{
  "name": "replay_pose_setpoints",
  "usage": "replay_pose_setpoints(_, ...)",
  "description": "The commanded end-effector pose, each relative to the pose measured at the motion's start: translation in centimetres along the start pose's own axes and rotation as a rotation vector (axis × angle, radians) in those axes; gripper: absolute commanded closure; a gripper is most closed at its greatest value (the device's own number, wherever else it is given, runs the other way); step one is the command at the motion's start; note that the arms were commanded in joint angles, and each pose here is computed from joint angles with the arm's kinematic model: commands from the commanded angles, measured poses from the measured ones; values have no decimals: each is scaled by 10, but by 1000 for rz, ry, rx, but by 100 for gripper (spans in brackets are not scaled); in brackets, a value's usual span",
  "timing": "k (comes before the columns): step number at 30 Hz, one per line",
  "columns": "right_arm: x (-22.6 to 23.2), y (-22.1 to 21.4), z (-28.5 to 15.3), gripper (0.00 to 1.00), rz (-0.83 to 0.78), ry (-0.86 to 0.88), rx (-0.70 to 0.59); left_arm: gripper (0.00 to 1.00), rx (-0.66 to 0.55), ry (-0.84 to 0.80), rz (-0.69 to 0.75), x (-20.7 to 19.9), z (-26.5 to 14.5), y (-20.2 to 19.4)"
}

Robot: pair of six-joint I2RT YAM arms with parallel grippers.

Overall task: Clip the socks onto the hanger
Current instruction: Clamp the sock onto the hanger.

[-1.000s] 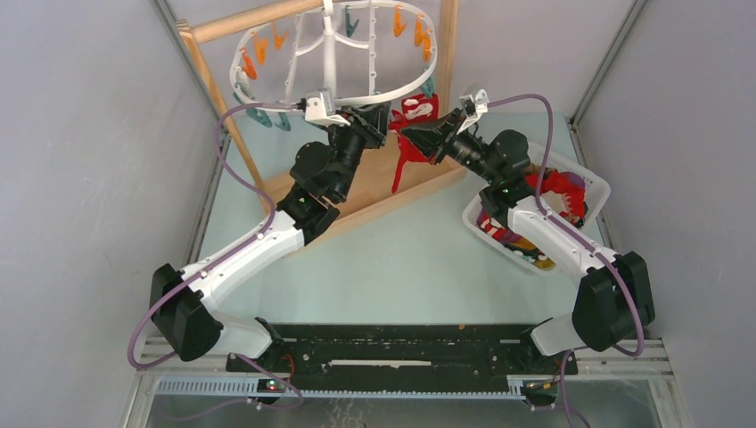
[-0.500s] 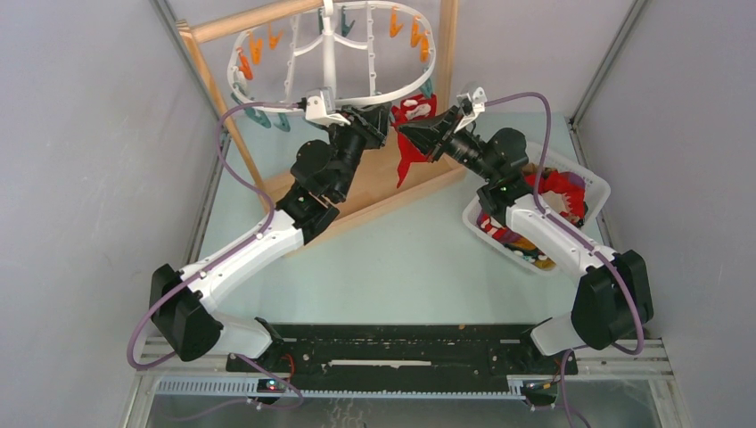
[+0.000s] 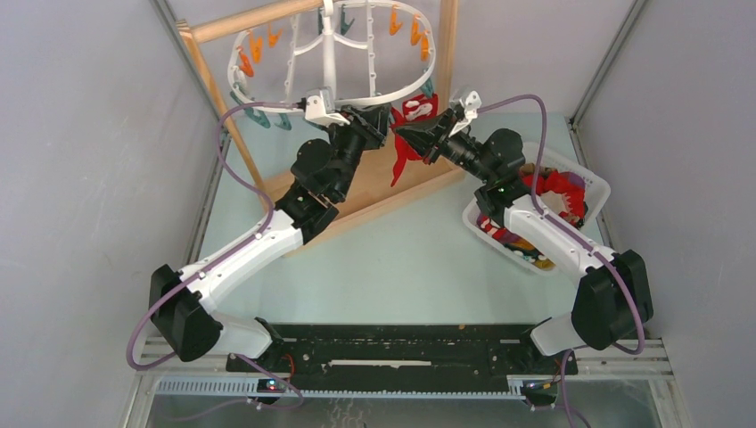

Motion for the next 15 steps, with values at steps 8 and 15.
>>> replay_pose_setpoints(8,-11,38,9,100,-180,-25,-102,89,-51,-9,-49,-23,-2,34)
replay_pose_setpoints(15,-1,41,11,100,-199,15,-110,89,-62,3,-52,-22,-2,37)
Point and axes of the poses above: each gripper's point midway between its finger pads, its own z axis out along the fingers, its own x axis along the line the jaws close on, y = z × x, the point moved 3 cm from there along -z, back along the fingers, and after that the axes turned 14 degrees about -z, right-handed, at the moved point
